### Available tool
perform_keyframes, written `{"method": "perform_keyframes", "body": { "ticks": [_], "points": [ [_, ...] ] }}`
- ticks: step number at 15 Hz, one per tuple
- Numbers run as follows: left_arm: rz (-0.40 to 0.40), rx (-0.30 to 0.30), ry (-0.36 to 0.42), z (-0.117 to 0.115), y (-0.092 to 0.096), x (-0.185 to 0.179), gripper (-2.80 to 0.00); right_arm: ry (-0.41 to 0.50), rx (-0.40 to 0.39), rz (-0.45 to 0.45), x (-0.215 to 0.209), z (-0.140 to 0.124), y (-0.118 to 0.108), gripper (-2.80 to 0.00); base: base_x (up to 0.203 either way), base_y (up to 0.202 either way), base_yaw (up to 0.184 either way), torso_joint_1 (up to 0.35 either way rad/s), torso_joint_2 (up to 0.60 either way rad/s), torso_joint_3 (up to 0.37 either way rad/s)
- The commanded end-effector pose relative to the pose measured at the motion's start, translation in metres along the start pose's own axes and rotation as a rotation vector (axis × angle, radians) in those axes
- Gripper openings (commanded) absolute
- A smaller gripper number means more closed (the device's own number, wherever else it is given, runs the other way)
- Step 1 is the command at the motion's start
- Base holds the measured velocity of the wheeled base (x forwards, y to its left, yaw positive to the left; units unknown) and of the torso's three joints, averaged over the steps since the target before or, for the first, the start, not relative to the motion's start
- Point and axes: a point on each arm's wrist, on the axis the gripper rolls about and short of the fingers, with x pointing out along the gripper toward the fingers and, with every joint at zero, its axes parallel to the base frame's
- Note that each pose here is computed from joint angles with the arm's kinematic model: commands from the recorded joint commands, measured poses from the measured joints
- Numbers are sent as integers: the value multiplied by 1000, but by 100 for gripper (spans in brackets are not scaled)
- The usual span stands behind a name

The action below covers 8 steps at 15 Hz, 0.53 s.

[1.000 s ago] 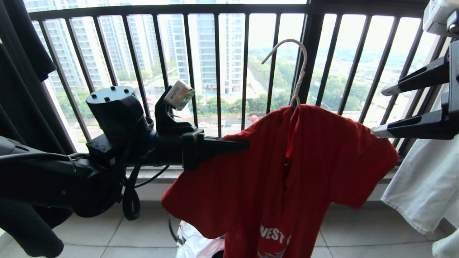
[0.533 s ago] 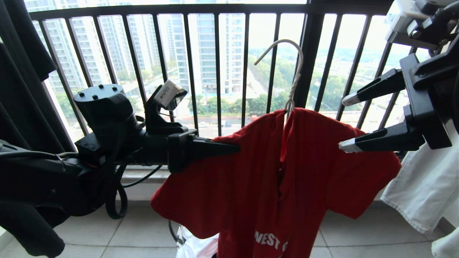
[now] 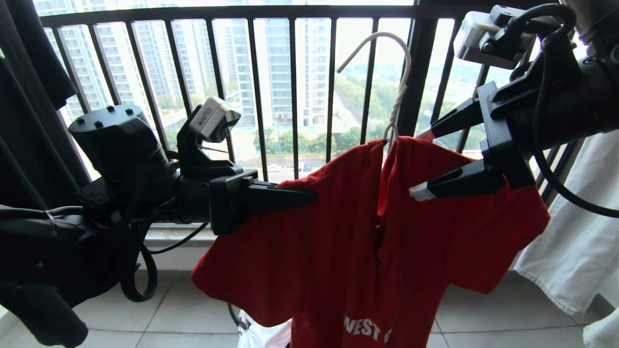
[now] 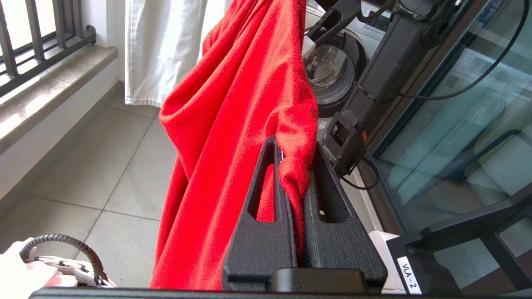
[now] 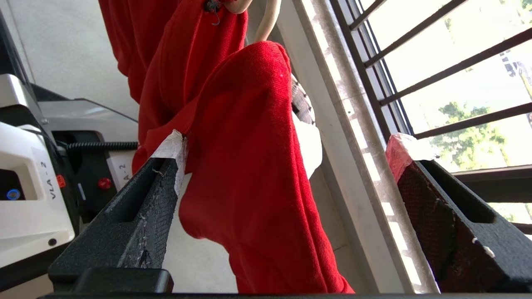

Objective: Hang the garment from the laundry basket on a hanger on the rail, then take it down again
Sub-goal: Hang the clothes rack on the clothesline

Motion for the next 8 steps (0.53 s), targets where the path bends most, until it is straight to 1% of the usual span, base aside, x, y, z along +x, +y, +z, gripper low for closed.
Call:
{"method": "perform_keyframes", "body": {
  "ticks": [1,2,3,6,8],
  "points": [
    [-10,22,-5,4,-9,-2,-280,-3,4,46,8,-1,-1,0,0,0,0,0,0,0],
    [-11,26,-7,5,-11,-3,-280,-7,3,58,9,-1,0,0,0,0,0,0,0,0],
    [-12,30,-8,5,-14,-4,-280,-5,-1,72,12,-1,2,-280,0,0,0,0,0,0],
    [-14,50,-16,9,-22,-6,-280,-3,-12,107,16,2,9,-280,0,0,0,0,0,0],
    [-7,62,-23,12,-24,-9,-280,0,-10,111,15,2,11,-280,0,0,0,0,0,0]
  ]
}}
